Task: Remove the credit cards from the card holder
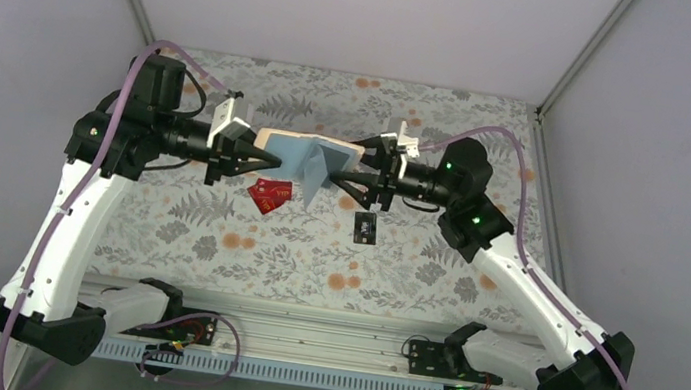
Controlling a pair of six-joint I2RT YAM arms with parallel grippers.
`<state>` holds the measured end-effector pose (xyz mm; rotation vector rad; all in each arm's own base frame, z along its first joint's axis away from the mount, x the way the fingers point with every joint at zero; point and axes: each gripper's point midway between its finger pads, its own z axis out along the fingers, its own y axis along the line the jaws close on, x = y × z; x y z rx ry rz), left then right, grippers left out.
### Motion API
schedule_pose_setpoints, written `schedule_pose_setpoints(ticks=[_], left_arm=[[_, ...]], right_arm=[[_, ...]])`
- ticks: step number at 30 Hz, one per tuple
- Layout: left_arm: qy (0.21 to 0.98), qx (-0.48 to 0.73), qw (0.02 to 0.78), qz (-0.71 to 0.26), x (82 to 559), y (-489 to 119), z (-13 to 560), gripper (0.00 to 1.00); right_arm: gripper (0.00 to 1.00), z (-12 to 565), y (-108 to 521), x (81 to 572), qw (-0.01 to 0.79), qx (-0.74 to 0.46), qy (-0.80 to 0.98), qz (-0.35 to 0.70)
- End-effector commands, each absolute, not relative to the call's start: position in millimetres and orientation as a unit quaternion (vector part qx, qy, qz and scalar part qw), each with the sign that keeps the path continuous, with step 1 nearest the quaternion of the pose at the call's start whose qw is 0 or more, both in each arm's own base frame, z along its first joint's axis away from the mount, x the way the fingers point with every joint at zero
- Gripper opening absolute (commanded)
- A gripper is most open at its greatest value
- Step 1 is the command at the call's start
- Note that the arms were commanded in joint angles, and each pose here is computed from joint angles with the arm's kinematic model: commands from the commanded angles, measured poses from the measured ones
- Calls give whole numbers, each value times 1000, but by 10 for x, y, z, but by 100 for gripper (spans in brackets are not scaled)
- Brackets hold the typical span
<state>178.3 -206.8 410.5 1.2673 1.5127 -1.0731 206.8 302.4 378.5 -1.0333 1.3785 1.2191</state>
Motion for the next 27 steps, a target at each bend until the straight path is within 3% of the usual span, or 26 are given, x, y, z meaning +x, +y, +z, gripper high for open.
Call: schedule_pose_setpoints(ticks=[1,3,5,8,11,16,27], left_arm=[[582,521,437,-446,1710,-2079,4157,2],[587,519,436,-443,1725,-2077,4130,2],[598,512,437,-435,1792,-2074,4090,2],[650,477,441,-395,2057,-2032,3932,5],[704,436,449,-337,2379,-1934,3714,55],[713,425,443,-339,2472,-1948,3595,96],[743,399,452,-292,2728,-1894,3480,100]], right_arm=[[50,3990,3138,1958,501,-449,532,514],[26,4004,3159,1957,500,-446,533,517],[8,4027,3171,1978,500,-435,539,520],[4,4029,3187,2137,497,-394,578,513],[4,3978,3212,2368,493,-329,637,493],[4,3673,3332,2670,464,-234,731,442],[4,3649,4041,2445,452,-259,750,406]])
